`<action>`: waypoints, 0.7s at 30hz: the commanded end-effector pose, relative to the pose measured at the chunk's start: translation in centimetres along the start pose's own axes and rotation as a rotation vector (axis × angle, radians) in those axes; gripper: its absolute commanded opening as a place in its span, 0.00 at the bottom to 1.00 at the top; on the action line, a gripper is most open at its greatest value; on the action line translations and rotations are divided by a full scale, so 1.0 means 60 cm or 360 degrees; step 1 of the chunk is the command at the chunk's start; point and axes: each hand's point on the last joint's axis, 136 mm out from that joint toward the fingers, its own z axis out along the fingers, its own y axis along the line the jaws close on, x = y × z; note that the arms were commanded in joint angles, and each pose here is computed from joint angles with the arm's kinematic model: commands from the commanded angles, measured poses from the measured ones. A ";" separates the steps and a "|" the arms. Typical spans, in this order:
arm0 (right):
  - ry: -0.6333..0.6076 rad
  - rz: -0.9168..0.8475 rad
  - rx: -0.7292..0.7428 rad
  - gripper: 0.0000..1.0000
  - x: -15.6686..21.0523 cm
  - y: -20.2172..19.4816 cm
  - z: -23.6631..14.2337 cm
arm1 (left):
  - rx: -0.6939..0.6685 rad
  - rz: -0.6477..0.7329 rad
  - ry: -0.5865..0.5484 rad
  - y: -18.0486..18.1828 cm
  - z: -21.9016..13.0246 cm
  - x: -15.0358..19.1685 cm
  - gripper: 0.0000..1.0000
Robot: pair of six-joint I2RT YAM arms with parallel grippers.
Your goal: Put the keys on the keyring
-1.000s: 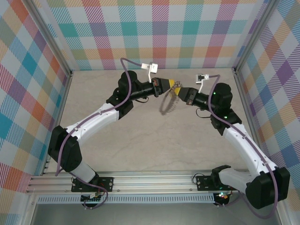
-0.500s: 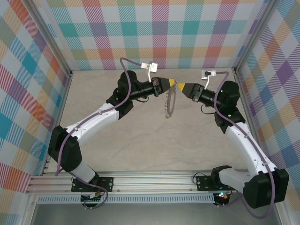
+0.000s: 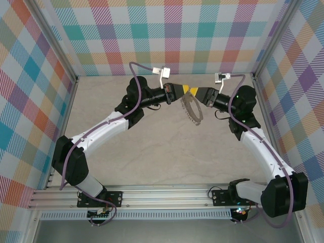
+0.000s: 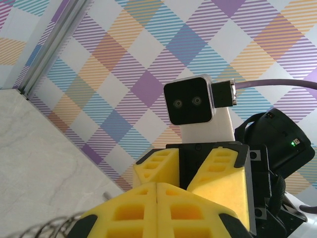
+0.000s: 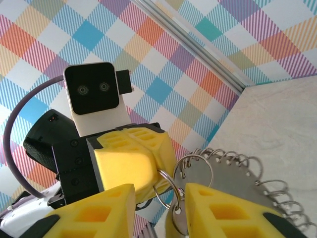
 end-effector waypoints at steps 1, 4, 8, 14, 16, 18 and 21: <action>-0.0016 -0.0081 -0.0110 0.31 -0.018 0.035 0.001 | 0.0132 0.0070 -0.0067 -0.047 -0.001 -0.024 0.00; -0.0011 -0.0070 -0.0123 0.29 -0.018 0.034 0.002 | 0.0132 0.0072 -0.0067 -0.047 0.000 -0.024 0.00; -0.0007 -0.0059 -0.0134 0.25 -0.017 0.032 0.003 | 0.0134 0.0069 -0.0069 -0.047 0.000 -0.025 0.00; 0.0008 -0.0043 -0.0159 0.21 -0.014 0.031 0.006 | 0.0132 0.0065 -0.0071 -0.046 0.001 -0.025 0.00; 0.0006 -0.0045 -0.0165 0.21 -0.014 0.032 0.005 | 0.0134 0.0065 -0.0073 -0.046 0.002 -0.026 0.00; 0.0021 -0.0040 -0.0176 0.22 -0.011 0.033 0.007 | 0.0133 0.0061 -0.0074 -0.046 0.002 -0.026 0.00; 0.0022 -0.0030 -0.0173 0.21 -0.009 0.029 0.007 | 0.0134 0.0062 -0.0073 -0.046 0.002 -0.026 0.00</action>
